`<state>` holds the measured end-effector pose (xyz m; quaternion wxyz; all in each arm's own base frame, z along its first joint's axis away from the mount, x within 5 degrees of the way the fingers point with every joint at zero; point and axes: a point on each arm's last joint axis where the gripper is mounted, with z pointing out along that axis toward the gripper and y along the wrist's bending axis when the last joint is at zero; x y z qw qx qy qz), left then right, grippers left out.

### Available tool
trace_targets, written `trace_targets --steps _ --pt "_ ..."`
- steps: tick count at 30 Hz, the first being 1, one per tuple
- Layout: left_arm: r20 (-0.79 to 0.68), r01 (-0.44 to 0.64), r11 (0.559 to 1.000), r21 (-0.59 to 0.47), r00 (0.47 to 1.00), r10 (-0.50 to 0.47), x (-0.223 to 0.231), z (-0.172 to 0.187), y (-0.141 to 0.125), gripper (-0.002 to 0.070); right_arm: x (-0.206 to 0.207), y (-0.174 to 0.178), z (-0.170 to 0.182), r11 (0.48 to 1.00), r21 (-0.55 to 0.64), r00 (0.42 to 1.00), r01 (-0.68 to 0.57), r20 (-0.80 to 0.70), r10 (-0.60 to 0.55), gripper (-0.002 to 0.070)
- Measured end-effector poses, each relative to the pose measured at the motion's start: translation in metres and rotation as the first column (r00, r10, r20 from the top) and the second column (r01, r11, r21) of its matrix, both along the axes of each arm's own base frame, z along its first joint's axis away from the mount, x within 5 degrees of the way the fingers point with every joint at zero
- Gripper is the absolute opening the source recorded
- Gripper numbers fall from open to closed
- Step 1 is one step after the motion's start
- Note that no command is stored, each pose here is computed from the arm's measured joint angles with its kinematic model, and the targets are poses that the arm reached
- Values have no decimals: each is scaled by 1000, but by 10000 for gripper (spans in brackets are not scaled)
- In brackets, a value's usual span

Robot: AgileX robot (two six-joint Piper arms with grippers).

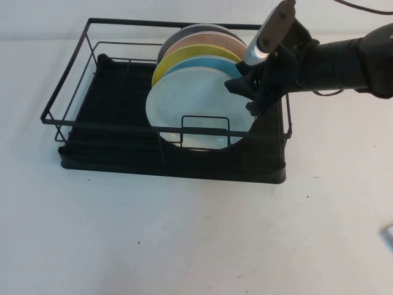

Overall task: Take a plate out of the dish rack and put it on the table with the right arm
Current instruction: Grasp the plate from the shelf

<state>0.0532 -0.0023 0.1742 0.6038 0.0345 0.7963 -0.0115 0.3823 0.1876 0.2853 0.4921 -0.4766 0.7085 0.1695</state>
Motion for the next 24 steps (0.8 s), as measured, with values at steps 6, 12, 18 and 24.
trace_targets --steps 6,12,18,24 --pt "0 0 1000 0 1000 0 0 0 0 -4 4 1 -8 1000 10 1000 9 -13 -9 300" --pt "0 0 1000 0 1000 0 0 0 0 -4 7 2 -15 1000 7 999 16 -27 -16 300" --pt "0 0 1000 0 1000 0 0 0 0 -4 9 3 -19 999 22 999 23 -35 -22 300" --pt "0 0 1000 0 1000 0 0 0 0 -4 12 5 -25 999 26 998 32 -49 -30 298"
